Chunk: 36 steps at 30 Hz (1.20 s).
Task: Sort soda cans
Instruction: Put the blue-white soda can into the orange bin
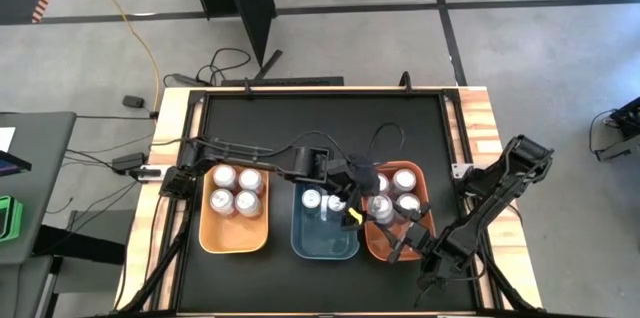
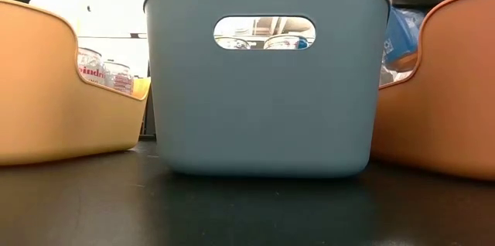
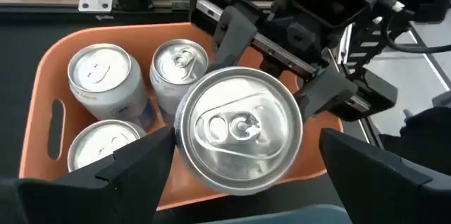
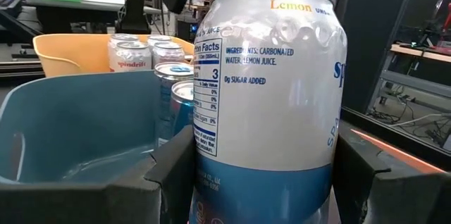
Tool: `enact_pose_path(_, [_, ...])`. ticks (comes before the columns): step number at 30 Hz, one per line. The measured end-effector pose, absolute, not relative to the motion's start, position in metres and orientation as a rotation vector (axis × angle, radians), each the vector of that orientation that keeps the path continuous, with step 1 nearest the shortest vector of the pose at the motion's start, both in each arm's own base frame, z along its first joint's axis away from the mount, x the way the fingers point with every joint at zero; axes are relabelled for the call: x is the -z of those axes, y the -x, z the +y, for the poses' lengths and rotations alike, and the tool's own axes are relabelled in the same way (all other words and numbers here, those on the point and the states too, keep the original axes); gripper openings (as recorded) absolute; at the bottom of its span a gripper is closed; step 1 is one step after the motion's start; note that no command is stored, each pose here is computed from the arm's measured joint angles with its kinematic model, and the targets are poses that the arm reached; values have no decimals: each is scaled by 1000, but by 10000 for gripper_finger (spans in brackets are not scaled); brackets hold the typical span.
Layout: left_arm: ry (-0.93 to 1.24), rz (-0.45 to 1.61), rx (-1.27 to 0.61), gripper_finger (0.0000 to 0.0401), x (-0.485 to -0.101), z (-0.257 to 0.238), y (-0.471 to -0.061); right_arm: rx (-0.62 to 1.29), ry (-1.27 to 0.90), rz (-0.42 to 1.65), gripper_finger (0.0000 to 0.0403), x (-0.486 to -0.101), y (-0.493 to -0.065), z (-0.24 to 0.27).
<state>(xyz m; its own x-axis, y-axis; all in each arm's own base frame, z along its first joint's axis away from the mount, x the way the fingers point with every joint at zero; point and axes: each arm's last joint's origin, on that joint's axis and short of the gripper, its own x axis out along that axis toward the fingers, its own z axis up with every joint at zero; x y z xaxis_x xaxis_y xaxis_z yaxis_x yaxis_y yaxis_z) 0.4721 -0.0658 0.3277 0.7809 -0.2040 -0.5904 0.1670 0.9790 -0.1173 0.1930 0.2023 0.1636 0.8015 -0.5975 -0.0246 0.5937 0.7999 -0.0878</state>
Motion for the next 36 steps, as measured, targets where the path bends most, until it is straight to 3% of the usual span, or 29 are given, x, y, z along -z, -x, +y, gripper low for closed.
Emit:
enact_pose_path(20, [90, 601, 216, 347, -302, -67, -487, 635, 74, 77, 245, -164, -198, 201])
enact_pose_path(29, [102, 638, 239, 299, -284, -68, -494, 634, 70, 77, 245, -165, -198, 201])
enact_pose_path(36, [93, 648, 236, 298, -284, -68, -493, 638, 79, 76, 245, -165, -198, 201])
